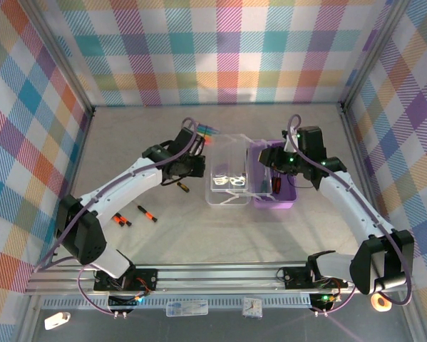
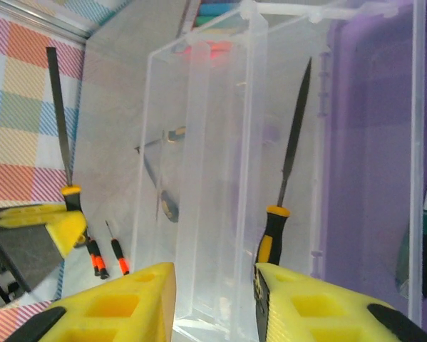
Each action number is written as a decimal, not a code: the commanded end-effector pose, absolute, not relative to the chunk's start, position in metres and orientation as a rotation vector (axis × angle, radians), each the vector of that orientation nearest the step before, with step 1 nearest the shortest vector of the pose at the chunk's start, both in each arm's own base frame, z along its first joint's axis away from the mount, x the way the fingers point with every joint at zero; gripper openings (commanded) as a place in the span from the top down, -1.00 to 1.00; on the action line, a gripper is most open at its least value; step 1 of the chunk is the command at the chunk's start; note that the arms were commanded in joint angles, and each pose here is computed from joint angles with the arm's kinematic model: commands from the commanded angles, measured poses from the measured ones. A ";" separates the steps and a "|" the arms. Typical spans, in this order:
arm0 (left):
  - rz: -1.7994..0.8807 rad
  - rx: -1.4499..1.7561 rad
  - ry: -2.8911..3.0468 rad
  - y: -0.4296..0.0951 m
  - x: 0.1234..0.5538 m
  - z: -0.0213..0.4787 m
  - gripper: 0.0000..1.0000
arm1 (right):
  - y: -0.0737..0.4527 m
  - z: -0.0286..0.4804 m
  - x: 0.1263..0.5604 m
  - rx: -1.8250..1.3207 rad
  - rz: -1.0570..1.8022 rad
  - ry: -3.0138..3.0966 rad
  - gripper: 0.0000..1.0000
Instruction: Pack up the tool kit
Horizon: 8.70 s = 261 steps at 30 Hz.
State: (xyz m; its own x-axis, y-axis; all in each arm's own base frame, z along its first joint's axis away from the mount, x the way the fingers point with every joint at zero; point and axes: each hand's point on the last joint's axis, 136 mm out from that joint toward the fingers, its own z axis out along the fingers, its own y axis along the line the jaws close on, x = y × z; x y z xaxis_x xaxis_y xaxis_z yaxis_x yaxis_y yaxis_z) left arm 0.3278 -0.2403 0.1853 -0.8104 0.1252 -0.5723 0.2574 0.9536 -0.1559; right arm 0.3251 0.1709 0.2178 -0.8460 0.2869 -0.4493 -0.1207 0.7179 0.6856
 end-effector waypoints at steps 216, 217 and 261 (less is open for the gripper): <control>0.038 -0.081 2.426 -0.174 0.319 0.196 0.79 | 0.212 0.253 0.344 0.014 1.101 2.294 0.33; 0.018 -0.027 2.415 -0.188 0.319 0.202 0.79 | 0.214 0.257 0.344 0.027 1.129 2.264 0.31; -0.556 0.412 2.332 -0.353 0.287 0.216 0.82 | 0.252 0.227 0.369 0.109 1.274 2.330 0.74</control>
